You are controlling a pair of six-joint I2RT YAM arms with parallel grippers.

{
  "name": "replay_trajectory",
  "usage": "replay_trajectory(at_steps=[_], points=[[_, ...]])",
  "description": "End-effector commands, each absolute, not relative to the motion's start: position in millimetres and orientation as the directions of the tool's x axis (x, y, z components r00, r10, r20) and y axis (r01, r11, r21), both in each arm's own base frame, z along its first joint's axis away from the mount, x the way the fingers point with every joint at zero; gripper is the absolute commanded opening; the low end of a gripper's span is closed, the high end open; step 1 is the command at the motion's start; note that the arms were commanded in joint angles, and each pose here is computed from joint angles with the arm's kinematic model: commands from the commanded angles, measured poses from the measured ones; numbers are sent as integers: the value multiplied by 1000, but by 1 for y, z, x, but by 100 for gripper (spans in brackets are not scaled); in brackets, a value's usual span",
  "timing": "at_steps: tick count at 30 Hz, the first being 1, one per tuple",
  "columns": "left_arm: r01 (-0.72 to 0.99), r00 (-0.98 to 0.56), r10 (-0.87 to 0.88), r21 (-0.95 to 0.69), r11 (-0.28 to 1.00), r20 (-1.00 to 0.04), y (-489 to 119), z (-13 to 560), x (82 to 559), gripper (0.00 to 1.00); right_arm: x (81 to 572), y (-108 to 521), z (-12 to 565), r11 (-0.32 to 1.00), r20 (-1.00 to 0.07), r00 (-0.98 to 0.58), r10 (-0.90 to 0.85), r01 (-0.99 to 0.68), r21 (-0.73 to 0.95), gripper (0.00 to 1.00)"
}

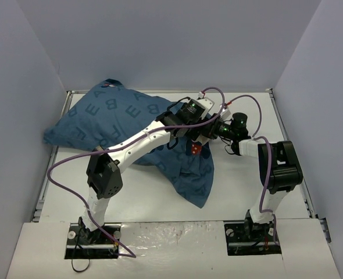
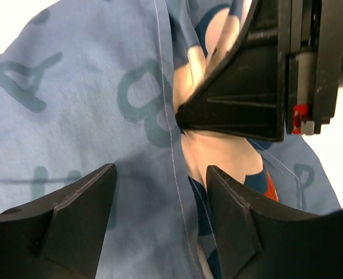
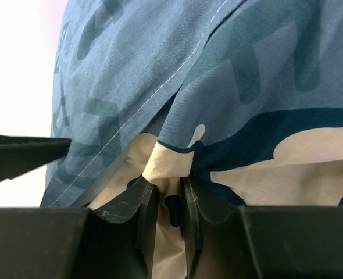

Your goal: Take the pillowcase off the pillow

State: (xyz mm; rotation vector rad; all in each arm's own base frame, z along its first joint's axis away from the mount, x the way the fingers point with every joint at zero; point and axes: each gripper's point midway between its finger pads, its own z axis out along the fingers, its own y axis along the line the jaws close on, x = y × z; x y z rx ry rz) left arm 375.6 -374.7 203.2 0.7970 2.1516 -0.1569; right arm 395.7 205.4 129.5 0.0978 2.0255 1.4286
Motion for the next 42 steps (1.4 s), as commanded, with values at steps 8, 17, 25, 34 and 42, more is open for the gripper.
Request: replay_trajectory(at_steps=[8,17,25,34,42], points=[[540,-415,525,263,800,-743,-361,226,392,54,397,210,143,413,-524,-760,385,-366,834,14],[517,-422,537,293,804,-730,-349,226,398,38,397,210,143,413,-526,-759,384,-369,833,12],[505,-464,481,224,833,-743,-344,227,407,14,396,209,137,432,-531,-762,370,-365,824,9],[503,-475,440,174,846,-762,-336,238,403,2,397,208,132,454,-535,-770,349,-360,815,3],[432,-462,352,140,891,-814,-312,262,391,2,400,163,96,622,-555,-784,279,-293,727,0]])
